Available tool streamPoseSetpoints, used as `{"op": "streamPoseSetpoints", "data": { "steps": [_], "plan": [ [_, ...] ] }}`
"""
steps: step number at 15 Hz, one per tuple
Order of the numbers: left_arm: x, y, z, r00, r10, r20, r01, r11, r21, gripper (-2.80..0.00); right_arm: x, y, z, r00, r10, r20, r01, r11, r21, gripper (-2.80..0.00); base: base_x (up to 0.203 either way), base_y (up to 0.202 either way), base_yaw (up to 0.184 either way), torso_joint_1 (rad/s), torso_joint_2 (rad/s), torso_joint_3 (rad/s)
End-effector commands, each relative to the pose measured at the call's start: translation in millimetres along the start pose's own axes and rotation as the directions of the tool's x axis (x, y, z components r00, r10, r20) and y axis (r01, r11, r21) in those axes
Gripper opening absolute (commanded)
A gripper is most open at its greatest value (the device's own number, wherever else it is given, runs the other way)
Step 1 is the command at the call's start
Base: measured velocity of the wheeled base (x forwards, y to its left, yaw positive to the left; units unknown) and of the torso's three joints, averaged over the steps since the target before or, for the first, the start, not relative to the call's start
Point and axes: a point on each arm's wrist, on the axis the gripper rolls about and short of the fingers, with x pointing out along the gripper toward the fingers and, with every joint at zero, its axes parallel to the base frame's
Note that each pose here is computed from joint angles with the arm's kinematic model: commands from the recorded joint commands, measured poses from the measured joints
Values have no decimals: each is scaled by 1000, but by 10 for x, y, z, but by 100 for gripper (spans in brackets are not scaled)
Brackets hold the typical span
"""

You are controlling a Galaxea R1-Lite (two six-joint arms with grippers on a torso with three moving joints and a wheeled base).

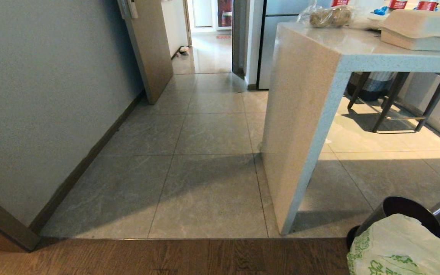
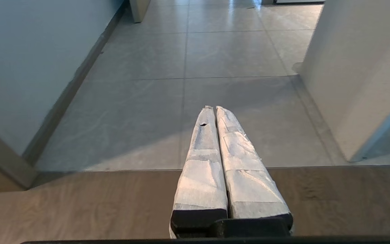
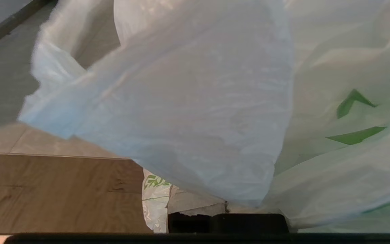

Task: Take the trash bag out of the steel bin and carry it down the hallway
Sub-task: Put the trash bag at the door

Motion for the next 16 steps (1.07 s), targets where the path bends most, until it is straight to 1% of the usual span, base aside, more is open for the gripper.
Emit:
{"op": "streamPoseSetpoints", "data": {
  "steps": [1,13,16],
  "plan": [
    [1,0,0,1000,0,-1,0,1000,-1,-280,-29,1,-9,999,-1,39,1,1000,-2,-280,0,189,2,2,7,2],
    [1,0,0,1000,0,-1,0,1000,1,-280,-29,1,-9,999,-2,39,3,1000,-2,-280,0,193,1,2,3,1],
    [1,0,0,1000,0,-1,0,1000,-1,-280,-29,1,-9,999,-1,39,1,1000,-2,-280,0,128,2,2,2,3]
  ]
}}
